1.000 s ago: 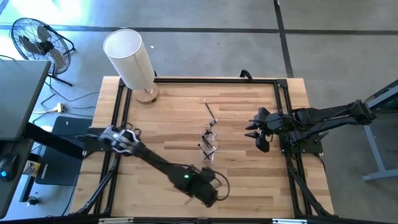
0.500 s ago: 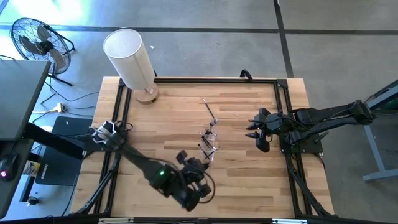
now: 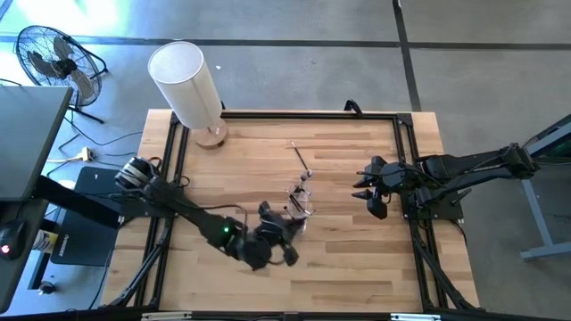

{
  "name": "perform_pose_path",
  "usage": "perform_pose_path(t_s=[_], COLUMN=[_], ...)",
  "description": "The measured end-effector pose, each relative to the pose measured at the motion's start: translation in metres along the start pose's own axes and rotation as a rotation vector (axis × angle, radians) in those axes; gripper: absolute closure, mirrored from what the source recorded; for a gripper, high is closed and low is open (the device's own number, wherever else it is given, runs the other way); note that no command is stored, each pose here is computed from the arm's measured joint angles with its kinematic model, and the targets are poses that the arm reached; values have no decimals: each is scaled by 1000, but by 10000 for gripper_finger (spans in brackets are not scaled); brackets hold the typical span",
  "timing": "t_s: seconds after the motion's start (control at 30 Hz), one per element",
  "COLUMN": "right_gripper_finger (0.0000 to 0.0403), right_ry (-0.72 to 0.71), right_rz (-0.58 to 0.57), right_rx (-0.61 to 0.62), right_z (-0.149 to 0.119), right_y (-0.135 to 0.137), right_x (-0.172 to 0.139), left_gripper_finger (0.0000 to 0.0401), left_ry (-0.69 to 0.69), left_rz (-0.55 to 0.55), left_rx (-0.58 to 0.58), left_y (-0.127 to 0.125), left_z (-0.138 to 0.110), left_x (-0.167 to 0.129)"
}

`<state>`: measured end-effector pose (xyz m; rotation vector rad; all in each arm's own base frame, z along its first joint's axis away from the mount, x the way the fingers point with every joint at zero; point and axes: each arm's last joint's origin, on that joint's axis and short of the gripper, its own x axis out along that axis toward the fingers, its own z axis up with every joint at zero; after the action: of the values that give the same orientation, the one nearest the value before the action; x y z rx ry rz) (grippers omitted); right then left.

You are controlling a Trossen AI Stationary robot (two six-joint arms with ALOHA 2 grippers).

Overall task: Pick & Place Makeup Brushes
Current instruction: Put the lash brush into the transparent organizer

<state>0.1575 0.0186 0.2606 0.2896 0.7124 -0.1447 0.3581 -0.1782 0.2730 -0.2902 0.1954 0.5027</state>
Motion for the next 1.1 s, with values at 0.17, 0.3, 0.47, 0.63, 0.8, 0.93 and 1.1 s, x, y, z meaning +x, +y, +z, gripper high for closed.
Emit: perform_pose_path(t_s=[0.17, 0.3, 0.47, 0.63, 0.8, 0.93, 1.1], right_gripper_finger=[269, 269, 269, 269, 269, 269, 269], right_ry=[-5, -5, -5, -8, -33, -60, -101], right_rz=[-5, -8, -7, -14, -69, -120, -176], right_rx=[-6, -6, 0, 10, 43, 89, 163], right_z=[0, 0, 0, 0, 1, 2, 3], right_y=[0, 0, 0, 0, -2, -4, -5], right_x=[0, 0, 0, 0, 0, 0, -1], left_gripper_finger=[391, 391, 391, 391, 389, 347, 272], left_ry=[-179, -324, -325, -307, -209, -164, -153], left_rz=[-102, -192, -235, -313, -372, -357, -358], left_rx=[-60, -93, -105, -46, 8, 42, 114], left_y=[30, 57, 82, 90, 95, 95, 95], left_z=[-16, -27, -35, -31, -38, -43, -46], left_x=[6, 6, 17, 29, 37, 38, 38])
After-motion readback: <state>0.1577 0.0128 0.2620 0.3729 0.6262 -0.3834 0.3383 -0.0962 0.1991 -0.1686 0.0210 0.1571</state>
